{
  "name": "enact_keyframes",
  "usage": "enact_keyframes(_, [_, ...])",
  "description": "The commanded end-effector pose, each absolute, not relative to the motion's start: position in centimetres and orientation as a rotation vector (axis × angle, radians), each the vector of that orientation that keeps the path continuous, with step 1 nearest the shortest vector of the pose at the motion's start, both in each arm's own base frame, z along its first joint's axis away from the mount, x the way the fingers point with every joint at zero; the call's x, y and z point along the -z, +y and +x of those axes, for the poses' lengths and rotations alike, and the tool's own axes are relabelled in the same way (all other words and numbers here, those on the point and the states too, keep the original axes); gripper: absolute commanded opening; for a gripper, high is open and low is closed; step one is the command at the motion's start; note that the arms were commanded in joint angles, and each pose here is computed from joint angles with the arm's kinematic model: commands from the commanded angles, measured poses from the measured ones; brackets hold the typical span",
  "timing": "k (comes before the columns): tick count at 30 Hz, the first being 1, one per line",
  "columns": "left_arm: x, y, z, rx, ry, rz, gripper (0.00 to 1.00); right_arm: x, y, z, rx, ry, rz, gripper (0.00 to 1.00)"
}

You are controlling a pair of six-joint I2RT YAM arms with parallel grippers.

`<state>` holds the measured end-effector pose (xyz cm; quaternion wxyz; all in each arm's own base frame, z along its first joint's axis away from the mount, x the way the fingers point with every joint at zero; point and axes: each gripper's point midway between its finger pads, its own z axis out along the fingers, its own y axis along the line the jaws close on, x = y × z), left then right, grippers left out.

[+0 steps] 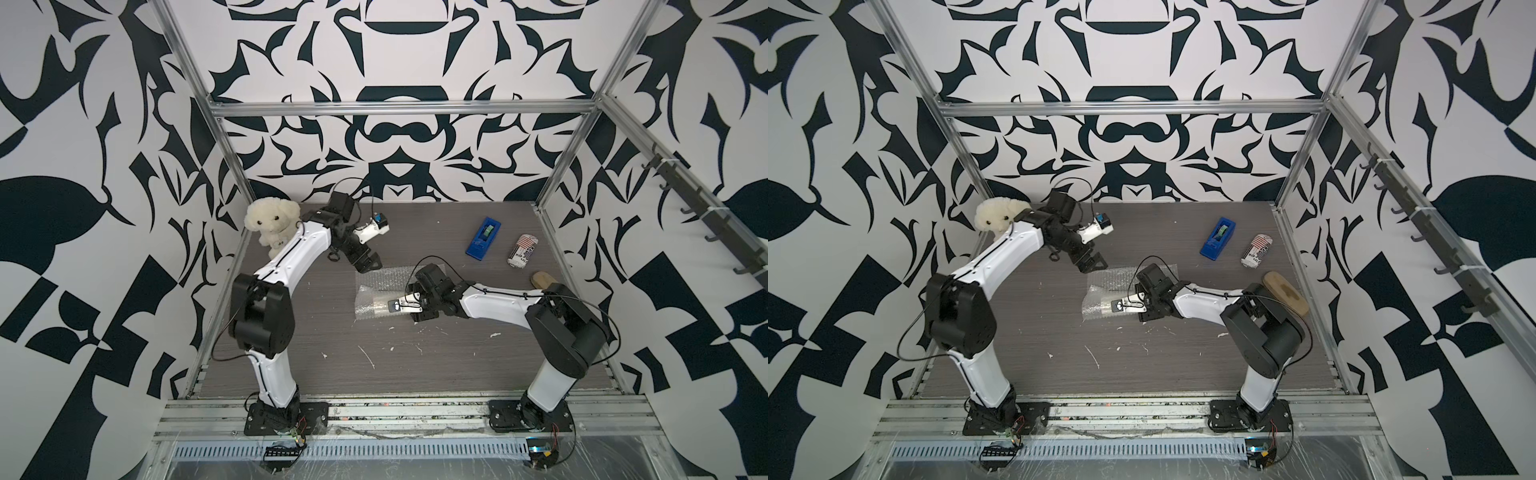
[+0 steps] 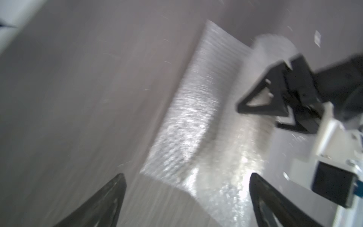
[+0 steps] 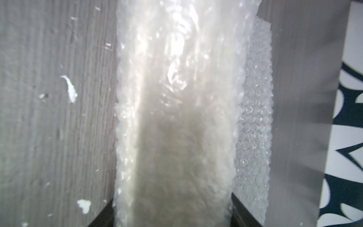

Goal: Wrap vases in bubble wrap
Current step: Wrap the vase in bubble wrap.

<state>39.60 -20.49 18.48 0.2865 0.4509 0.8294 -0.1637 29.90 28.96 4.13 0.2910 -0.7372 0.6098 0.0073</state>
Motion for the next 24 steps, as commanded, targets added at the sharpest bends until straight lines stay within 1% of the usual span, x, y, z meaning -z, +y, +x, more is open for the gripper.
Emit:
enact_keyframes(1, [-23.0, -16.9, 44.2, 0.289, 2.128, 0.76, 1.0, -2.9, 28.2, 27.2, -0.184, 1.944, -1.939, 0.56])
enact_keyframes(3, [-26.0, -13.7, 45.3, 0.169, 2.088, 0.451, 1.0, -2.7, 28.4, 27.0, -0.223, 2.058, -1.897, 0.57])
enact_keyframes(5, [-27.8, -11.0, 44.8, 0.102, 2.087, 0.218, 1.0, -2.4, 28.5, 26.6, -0.257, 2.158, -1.869, 0.58])
enact_keyframes(6, [-28.2, -10.0, 44.3, 0.079, 2.091, 0.136, 0.99, -2.1, 28.5, 26.4, -0.267, 2.201, -1.859, 0.59])
enact_keyframes(8, [-28.6, -6.9, 42.8, 0.04, 2.092, -0.147, 0.99, -1.7, 28.7, 26.0, -0.28, 2.302, -1.836, 0.59])
enact_keyframes(10, [-27.9, -5.5, 41.1, 0.073, 2.103, -0.3, 0.99, -1.3, 28.9, 25.4, -0.307, 2.391, -1.804, 0.59])
enact_keyframes(12, [-26.9, -5.8, 39.6, 0.162, 2.133, -0.351, 1.0, -1.0, 29.3, 24.9, -0.359, 2.467, -1.748, 0.61])
enact_keyframes(14, [-25.4, -5.9, 37.9, 0.238, 2.174, -0.474, 1.0, -1.1, 30.0, 24.5, -0.44, 2.523, -1.667, 0.62])
enact_keyframes(16, [-24.3, -7.0, 36.5, 0.362, 2.209, -0.534, 1.0, -1.4, 30.8, 24.2, -0.516, 2.547, -1.587, 0.62])
enact_keyframes(19, [-21.1, -9.4, 34.7, 0.616, 2.275, -0.716, 0.87, -1.5, 31.5, 24.1, -0.575, 2.582, -1.486, 0.6])
enact_keyframes(21, [-18.8, -11.1, 33.7, 0.748, 2.311, -0.835, 0.84, -1.4, 31.9, 24.1, -0.614, 2.608, -1.438, 0.6])
enact_keyframes(22, [-17.6, -12.1, 33.3, 0.806, 2.335, -0.89, 0.79, -1.4, 32.1, 24.0, -0.633, 2.622, -1.408, 0.6])
enact_keyframes(24, [-15.1, -13.4, 31.9, 0.811, 2.393, -1.001, 0.77, -1.2, 32.4, 24.0, -0.662, 2.652, -1.359, 0.59])
